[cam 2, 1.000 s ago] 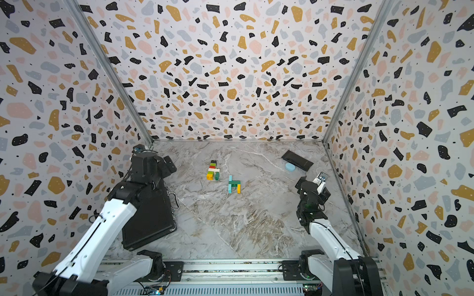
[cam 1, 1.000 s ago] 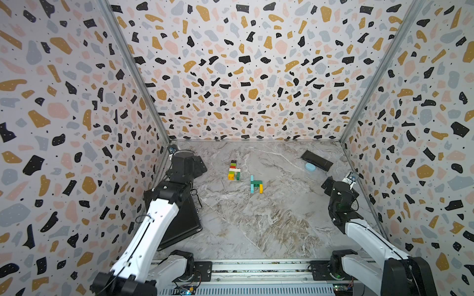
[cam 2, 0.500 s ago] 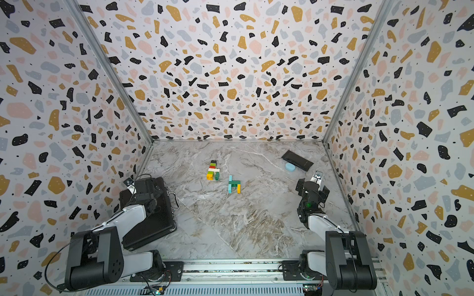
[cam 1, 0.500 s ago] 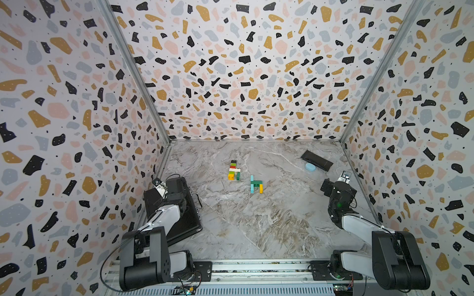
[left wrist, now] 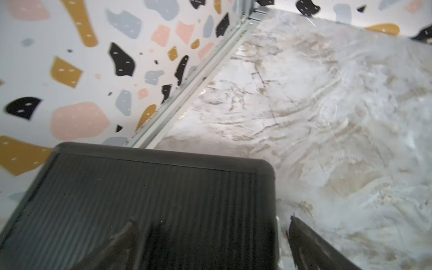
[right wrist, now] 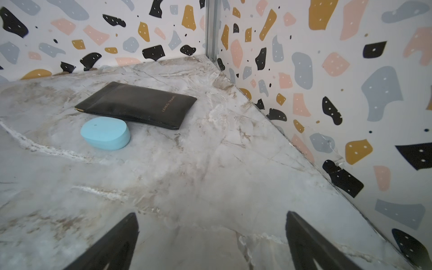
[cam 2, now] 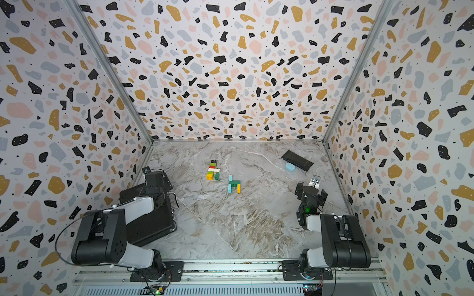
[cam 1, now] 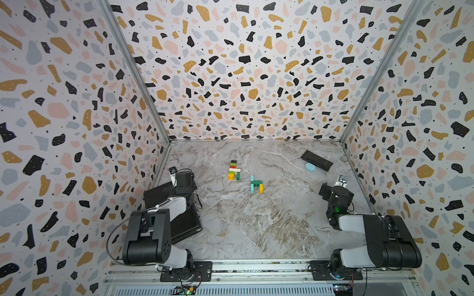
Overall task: Assemble the letter h with lego
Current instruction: Reset both arms
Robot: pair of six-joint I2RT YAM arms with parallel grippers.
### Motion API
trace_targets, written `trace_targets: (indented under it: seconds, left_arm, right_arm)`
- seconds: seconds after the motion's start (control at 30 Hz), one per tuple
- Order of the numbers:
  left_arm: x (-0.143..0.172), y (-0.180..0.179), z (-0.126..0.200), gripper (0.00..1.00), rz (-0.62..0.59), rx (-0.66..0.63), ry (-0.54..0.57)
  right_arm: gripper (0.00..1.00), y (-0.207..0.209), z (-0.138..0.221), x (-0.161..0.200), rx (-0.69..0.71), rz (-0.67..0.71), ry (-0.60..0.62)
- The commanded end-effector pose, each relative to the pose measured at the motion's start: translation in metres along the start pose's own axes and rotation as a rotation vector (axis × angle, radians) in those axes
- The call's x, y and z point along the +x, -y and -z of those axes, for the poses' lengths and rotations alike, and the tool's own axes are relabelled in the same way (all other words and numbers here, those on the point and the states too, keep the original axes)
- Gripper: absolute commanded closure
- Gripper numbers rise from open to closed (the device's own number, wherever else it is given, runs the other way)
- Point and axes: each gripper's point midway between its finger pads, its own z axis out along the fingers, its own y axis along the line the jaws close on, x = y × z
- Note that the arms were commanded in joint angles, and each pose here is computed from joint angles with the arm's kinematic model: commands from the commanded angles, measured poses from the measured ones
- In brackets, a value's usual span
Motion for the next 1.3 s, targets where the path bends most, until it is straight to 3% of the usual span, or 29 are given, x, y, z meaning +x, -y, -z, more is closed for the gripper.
trace_targets:
  seconds: [0.0, 0.13, 0.2, 0.27, 0.37, 0.6, 0.7, 0.77, 0.87, 0.97, 1.07, 1.27]
  left_arm:
    - [-0.012, 0.018, 0.007, 0.01, -0.074, 0.068, 0.125]
    - [-0.009, 0.038, 0.021, 0.01, -0.127, 0.19, 0.205]
    - [-0.005, 0.045, 0.027, 0.01, -0.143, 0.247, 0.224]
    - [-0.003, 0.054, 0.031, 0.01, -0.174, 0.307, 0.237]
    - [-0.002, 0.058, 0.032, 0.01, -0.185, 0.331, 0.241]
    - [0.002, 0.053, 0.029, 0.01, -0.139, 0.379, 0.22]
    - [0.002, 0.049, 0.028, 0.01, -0.114, 0.362, 0.3]
    - [0.006, 0.049, 0.029, 0.01, -0.129, 0.356, 0.246]
    - [0.004, 0.048, 0.029, 0.01, -0.124, 0.345, 0.281]
    - [0.005, 0.047, 0.023, 0.01, -0.091, 0.402, 0.223]
    - [0.004, 0.045, 0.024, 0.01, -0.084, 0.404, 0.242]
    - [0.004, 0.046, 0.027, 0.01, -0.085, 0.41, 0.25]
  right_arm:
    - [0.01, -0.009, 0.001, -0.008, -0.055, 0.003, 0.03]
    - [0.01, -0.029, -0.005, 0.0, -0.161, 0.049, 0.076]
    - [0.01, -0.034, 0.002, 0.004, -0.201, 0.064, 0.034]
    - [0.01, -0.035, 0.009, 0.001, -0.221, 0.067, 0.093]
    - [0.0, -0.038, 0.018, 0.0, -0.232, 0.082, 0.159]
    - [0.0, -0.052, 0.014, 0.001, -0.241, 0.153, 0.121]
    - [0.0, -0.053, 0.012, 0.002, -0.238, 0.157, 0.109]
    - [0.0, -0.054, 0.013, 0.002, -0.237, 0.164, 0.114]
    - [0.0, -0.061, 0.014, 0.003, -0.254, 0.199, 0.116]
    - [0.0, -0.064, 0.003, 0.005, -0.246, 0.206, 0.049]
    - [0.0, -0.062, -0.013, 0.009, -0.308, 0.142, -0.06]
    - [0.0, -0.062, -0.012, 0.008, -0.311, 0.137, -0.049]
